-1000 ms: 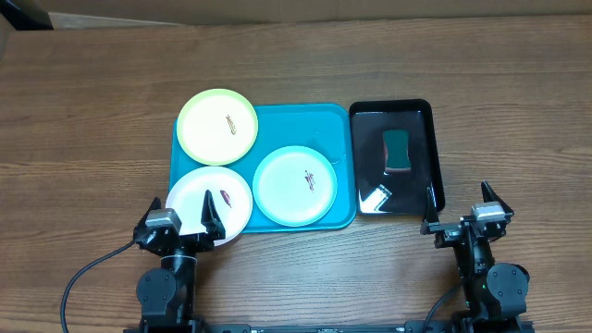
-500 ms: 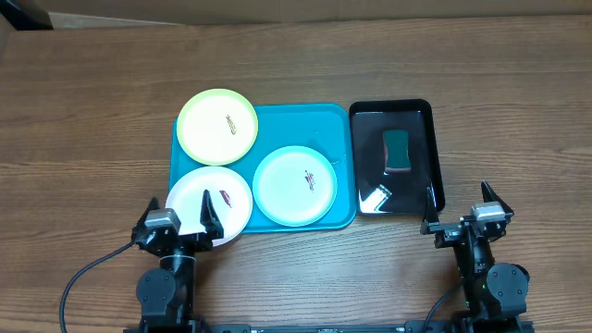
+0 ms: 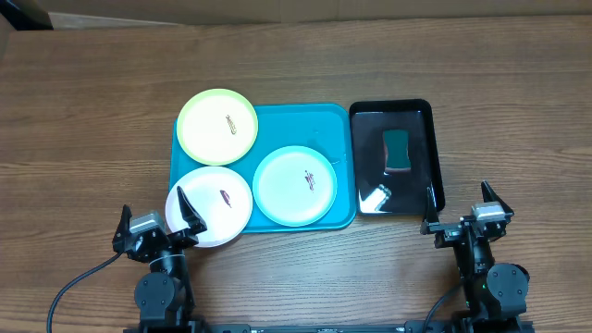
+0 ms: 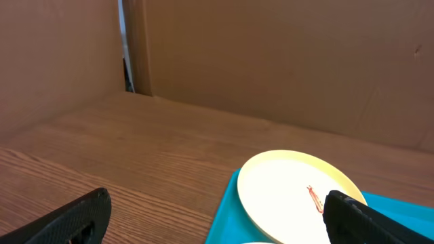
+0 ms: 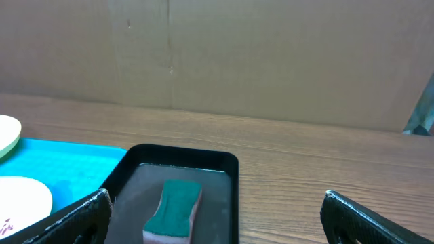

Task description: Clean dirty plates on tray and stack at the side

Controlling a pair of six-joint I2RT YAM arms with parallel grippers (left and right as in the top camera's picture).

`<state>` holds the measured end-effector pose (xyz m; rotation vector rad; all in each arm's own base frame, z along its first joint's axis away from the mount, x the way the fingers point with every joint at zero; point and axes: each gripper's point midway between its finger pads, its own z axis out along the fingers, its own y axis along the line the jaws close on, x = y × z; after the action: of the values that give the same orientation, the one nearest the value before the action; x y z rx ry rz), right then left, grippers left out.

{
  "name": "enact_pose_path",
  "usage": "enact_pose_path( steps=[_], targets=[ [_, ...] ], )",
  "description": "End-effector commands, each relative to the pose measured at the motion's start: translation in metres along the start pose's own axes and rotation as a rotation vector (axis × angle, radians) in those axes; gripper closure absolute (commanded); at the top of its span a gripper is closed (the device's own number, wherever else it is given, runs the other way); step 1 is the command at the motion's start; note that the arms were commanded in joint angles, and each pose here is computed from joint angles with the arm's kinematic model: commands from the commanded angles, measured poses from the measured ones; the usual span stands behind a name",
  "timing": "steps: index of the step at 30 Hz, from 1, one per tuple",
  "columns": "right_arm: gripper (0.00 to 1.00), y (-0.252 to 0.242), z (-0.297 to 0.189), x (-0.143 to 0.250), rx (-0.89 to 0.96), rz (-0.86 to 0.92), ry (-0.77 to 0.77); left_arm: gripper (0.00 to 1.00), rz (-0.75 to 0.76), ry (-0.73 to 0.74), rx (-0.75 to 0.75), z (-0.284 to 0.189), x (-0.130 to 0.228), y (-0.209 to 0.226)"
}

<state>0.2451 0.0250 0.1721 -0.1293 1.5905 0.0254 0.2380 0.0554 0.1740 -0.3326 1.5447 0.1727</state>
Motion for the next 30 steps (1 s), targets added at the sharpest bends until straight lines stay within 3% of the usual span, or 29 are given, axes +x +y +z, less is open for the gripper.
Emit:
enact_pose_path(
  steps=[1, 5, 8, 15, 22, 25, 29, 30],
  targets=[
    [0.0, -0.003, 0.0, 0.002, 0.017, 0.005, -0.004, 0.0, 0.013, 0.005, 0.085, -0.001, 0.001, -0.015],
    [0.0, -0.003, 0.0, 0.002, 0.017, 0.005, -0.004, 0.0, -0.026, 0.04, 0.326, -0.012, -0.005, -0.056],
    [0.0, -0.003, 0.0, 0.002, 0.017, 0.005, -0.004, 0.0, -0.093, 0.141, 0.344, -0.023, -0.011, -0.059],
    [0.0, -0.003, 0.0, 0.002, 0.017, 0.005, -0.004, 0.0, 0.012, 0.382, 0.404, -0.066, -0.065, -0.066],
    [0.0, -0.003, 0.0, 0.002, 0.017, 0.005, -0.004, 0.0, 0.109, 0.834, 0.355, -0.092, -0.107, -0.062],
    [0.0, -0.003, 0.0, 0.002, 0.017, 0.005, -0.004, 0.0, 0.093, 0.961, 0.356, -0.087, -0.117, -0.07],
    [0.0, -0.003, 0.0, 0.002, 0.017, 0.005, -0.004, 0.0, 0.004, 1.113, 0.478, -0.083, -0.118, -0.101],
    [0.0, -0.003, 0.0, 0.002, 0.017, 0.005, -0.004, 0.1, -0.019, 1.144, 0.551, -0.083, -0.117, -0.113]
  ],
)
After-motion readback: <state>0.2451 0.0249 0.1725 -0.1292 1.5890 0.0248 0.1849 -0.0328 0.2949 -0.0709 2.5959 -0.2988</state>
